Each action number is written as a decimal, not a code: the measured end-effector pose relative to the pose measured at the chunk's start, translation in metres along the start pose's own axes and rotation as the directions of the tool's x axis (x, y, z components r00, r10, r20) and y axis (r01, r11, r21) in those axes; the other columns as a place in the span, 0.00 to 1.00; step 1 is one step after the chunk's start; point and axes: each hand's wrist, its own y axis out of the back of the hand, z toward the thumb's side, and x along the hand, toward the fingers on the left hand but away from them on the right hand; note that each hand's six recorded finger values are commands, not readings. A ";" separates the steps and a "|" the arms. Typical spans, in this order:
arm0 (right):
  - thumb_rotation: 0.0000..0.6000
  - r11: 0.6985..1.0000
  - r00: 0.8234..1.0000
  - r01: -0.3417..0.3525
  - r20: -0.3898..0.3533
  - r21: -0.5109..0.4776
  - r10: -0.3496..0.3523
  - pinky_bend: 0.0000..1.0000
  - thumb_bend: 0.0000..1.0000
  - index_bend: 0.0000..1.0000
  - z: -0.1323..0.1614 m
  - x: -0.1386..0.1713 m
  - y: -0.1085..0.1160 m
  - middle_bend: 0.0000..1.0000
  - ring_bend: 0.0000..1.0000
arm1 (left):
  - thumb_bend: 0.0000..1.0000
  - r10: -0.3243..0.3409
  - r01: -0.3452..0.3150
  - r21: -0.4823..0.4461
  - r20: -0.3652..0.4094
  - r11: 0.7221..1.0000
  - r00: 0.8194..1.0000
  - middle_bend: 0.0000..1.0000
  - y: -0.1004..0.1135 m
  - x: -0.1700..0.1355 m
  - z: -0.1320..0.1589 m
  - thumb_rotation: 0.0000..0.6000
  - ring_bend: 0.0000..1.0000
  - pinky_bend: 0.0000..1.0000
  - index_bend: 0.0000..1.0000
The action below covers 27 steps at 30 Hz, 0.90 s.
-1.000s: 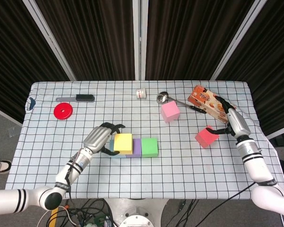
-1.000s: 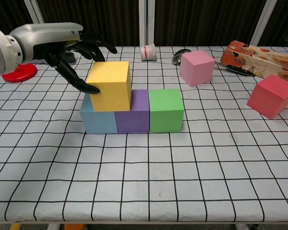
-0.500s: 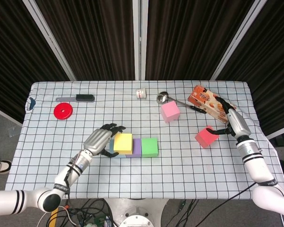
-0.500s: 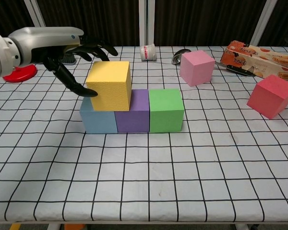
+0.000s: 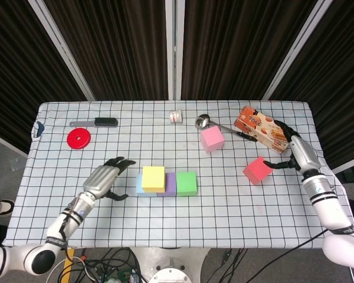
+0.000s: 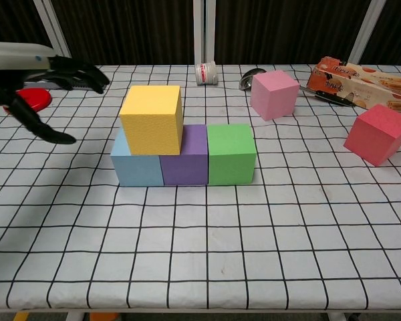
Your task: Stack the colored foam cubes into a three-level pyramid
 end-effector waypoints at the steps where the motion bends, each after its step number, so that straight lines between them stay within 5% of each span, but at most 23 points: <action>1: 1.00 1.000 1.000 0.000 0.000 0.023 0.000 0.00 0.07 0.00 -0.001 0.002 0.003 0.06 0.00 | 0.16 0.006 -0.006 -0.006 -0.038 1.000 0.999 0.10 0.005 -0.006 -0.014 1.00 0.01 0.09 0.11; 5: 1.00 0.989 1.000 -0.022 0.005 0.145 0.021 0.00 0.07 0.00 -0.007 0.007 0.002 0.10 0.00 | 0.16 0.049 -0.062 -0.074 -0.159 0.995 0.986 0.10 0.017 -0.024 -0.059 1.00 0.01 0.09 0.11; 8: 1.00 0.954 0.999 -0.053 0.004 0.297 0.054 0.00 0.08 0.00 -0.013 0.011 -0.002 0.12 0.00 | 0.16 0.124 -0.157 -0.117 -0.247 0.981 0.961 0.10 0.030 -0.038 -0.095 1.00 0.01 0.09 0.11; 16: 1.00 0.747 0.991 -0.094 -0.011 0.658 0.134 0.00 0.07 0.00 -0.028 0.008 -0.015 0.11 0.00 | 0.16 0.354 -0.407 -0.076 -0.369 0.910 0.860 0.11 0.054 -0.064 -0.160 1.00 0.01 0.09 0.11; 22: 1.00 0.671 0.982 -0.108 -0.026 0.733 0.186 0.00 0.07 0.00 -0.030 -0.001 -0.034 0.10 0.00 | 0.16 0.412 -0.466 -0.055 -0.384 0.883 0.826 0.11 0.055 -0.063 -0.172 1.00 0.01 0.09 0.11; 27: 1.00 0.601 0.978 -0.076 -0.057 0.796 0.199 0.00 0.07 0.00 -0.033 -0.009 -0.044 0.11 0.00 | 0.16 0.407 -0.463 -0.051 -0.398 0.885 0.822 0.11 0.048 -0.064 -0.177 1.00 0.01 0.09 0.11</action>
